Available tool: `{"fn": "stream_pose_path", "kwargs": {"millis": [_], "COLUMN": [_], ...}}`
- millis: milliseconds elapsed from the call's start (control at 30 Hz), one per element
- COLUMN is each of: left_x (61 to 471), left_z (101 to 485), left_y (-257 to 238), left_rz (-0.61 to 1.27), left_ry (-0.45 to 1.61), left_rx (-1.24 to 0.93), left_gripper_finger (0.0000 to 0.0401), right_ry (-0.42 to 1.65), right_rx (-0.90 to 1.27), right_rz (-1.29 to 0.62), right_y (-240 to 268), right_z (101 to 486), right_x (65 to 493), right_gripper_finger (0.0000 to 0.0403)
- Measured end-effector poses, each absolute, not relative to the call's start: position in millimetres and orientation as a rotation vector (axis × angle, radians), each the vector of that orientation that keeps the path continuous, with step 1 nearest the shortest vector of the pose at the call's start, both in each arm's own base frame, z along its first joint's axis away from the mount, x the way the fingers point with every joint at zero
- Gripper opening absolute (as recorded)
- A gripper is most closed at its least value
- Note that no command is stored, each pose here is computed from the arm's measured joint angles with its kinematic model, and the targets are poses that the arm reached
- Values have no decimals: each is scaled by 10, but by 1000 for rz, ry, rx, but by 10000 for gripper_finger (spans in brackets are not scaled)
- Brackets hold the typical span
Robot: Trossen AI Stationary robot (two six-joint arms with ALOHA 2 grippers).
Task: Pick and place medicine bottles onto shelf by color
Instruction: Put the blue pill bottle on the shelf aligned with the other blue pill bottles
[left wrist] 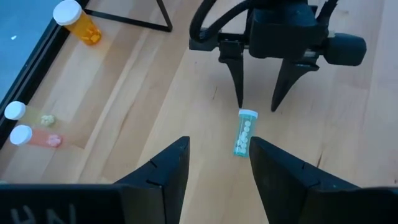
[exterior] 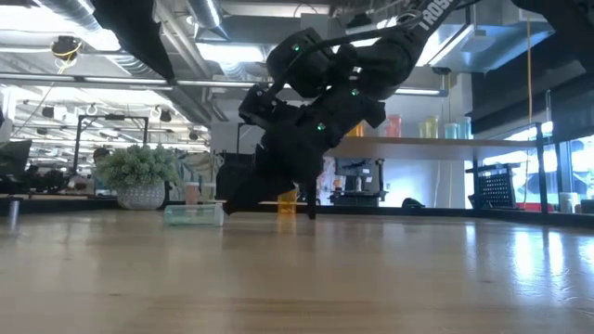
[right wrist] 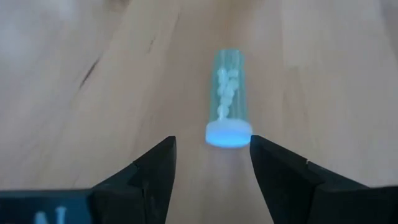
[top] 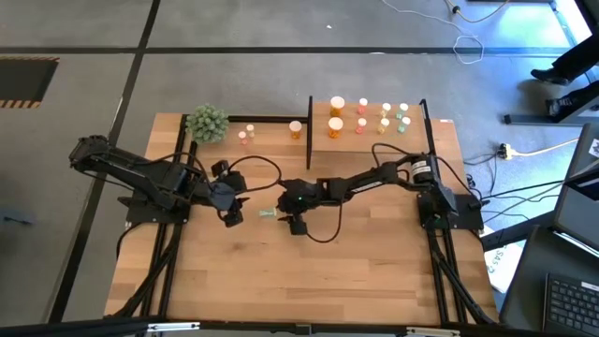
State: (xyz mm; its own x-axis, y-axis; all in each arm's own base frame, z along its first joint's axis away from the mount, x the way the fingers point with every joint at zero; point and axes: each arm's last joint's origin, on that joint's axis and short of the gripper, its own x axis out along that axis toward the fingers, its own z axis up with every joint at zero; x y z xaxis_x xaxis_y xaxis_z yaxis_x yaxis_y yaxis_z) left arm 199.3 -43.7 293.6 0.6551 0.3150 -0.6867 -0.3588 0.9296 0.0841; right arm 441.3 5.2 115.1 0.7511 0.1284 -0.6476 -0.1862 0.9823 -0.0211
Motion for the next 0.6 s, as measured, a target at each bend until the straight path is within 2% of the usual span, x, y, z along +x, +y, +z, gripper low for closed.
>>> {"fn": "stream_pose_path", "kwargs": {"millis": [600], "left_x": [1993], "left_z": [2936], "left_y": [-436], "left_rz": [382], "left_ry": [766], "left_rx": [-61], "left_gripper_finger": [163], "right_ry": [659], "right_rx": [-96], "right_rz": [147], "right_y": [39], "right_z": [1111], "right_x": [4457], "right_gripper_finger": [207]}}
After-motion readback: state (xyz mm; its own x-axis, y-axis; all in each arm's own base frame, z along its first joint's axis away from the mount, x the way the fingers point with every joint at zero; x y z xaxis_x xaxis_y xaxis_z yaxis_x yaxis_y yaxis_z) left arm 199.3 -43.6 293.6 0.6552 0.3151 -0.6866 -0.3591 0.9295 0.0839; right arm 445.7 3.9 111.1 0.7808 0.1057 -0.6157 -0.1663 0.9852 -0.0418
